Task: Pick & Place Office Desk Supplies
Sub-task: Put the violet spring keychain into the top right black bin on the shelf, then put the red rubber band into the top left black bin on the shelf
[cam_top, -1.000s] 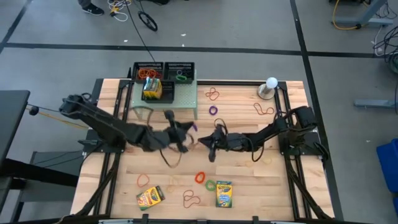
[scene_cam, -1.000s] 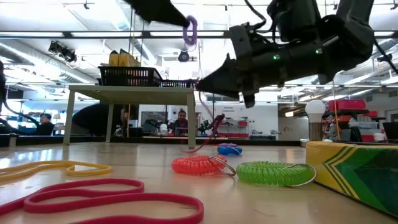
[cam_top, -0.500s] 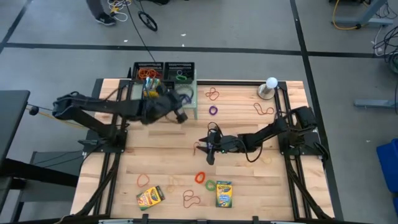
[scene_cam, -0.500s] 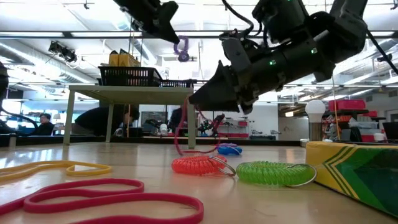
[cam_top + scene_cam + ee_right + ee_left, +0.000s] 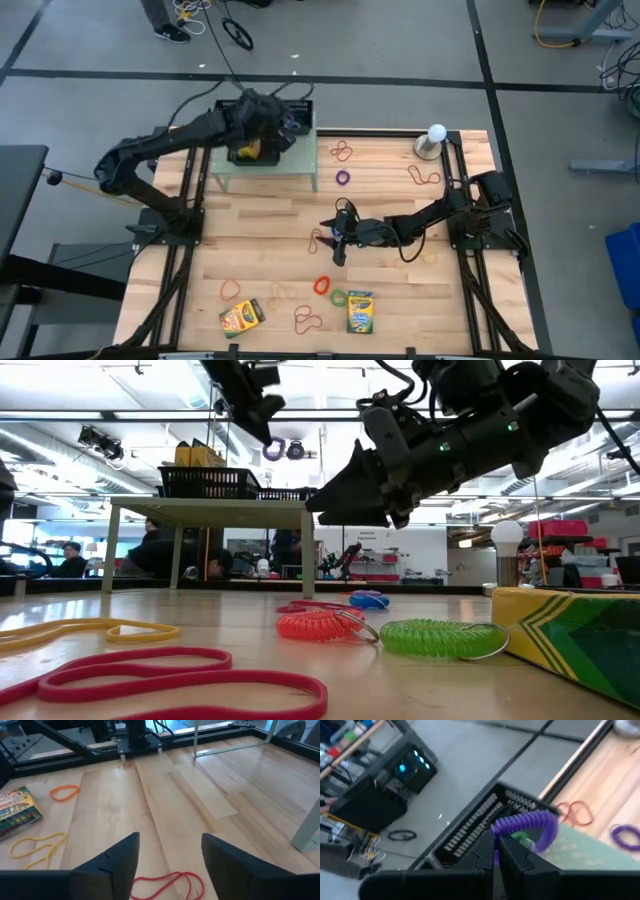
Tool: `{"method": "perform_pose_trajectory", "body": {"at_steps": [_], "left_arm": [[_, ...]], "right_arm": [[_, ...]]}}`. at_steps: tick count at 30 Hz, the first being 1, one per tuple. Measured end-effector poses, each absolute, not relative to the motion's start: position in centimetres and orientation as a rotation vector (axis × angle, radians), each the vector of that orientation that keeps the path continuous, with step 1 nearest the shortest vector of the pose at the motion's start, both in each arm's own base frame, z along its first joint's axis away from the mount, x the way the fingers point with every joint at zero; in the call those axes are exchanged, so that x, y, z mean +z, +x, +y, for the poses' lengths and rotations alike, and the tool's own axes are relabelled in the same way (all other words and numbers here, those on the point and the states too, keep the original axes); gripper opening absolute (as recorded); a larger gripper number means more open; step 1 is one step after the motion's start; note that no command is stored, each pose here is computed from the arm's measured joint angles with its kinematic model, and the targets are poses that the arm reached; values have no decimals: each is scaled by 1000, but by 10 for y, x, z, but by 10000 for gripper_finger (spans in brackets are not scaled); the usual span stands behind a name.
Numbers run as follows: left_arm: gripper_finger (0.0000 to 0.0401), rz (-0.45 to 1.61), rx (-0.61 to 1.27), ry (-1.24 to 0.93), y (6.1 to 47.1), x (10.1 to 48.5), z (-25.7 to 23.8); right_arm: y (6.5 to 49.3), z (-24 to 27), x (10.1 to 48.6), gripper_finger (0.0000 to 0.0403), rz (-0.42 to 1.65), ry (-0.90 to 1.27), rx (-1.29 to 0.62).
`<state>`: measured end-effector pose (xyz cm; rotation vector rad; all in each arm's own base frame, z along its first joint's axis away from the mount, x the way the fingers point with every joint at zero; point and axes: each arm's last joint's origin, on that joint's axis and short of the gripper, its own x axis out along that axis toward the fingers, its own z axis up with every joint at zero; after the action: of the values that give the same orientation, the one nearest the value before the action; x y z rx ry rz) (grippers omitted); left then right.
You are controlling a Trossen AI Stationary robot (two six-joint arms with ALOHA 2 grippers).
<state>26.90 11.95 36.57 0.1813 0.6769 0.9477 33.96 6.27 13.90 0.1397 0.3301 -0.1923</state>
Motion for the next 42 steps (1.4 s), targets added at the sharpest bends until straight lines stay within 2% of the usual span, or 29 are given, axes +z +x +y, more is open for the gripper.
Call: {"method": "perform_pose_trajectory", "body": {"at_steps": [5, 13, 20, 28, 32, 35, 39, 42], "left_arm": [[16, 738, 940, 185, 276, 368, 151], [23, 822, 923, 112, 281, 349, 192], [59, 862, 942, 101, 281, 338, 206], [118, 885, 921, 119, 282, 337, 203], [148, 902, 923, 141, 281, 338, 200], [156, 895, 901, 163, 277, 354, 184], [124, 836, 838, 128, 273, 372, 140], [80, 767, 760, 157, 278, 363, 103]], "right_arm": [[339, 63, 138, 197, 335, 138, -193], [339, 62, 138, 227, 335, 140, -194], [339, 63, 139, 231, 334, 138, -193], [340, 63, 139, 228, 329, 148, -193], [340, 63, 139, 206, 332, 144, -191], [337, 62, 141, 176, 368, 128, -193], [327, 60, 150, 127, 450, 72, -215], [318, 59, 154, 88, 493, 39, -258]]}}
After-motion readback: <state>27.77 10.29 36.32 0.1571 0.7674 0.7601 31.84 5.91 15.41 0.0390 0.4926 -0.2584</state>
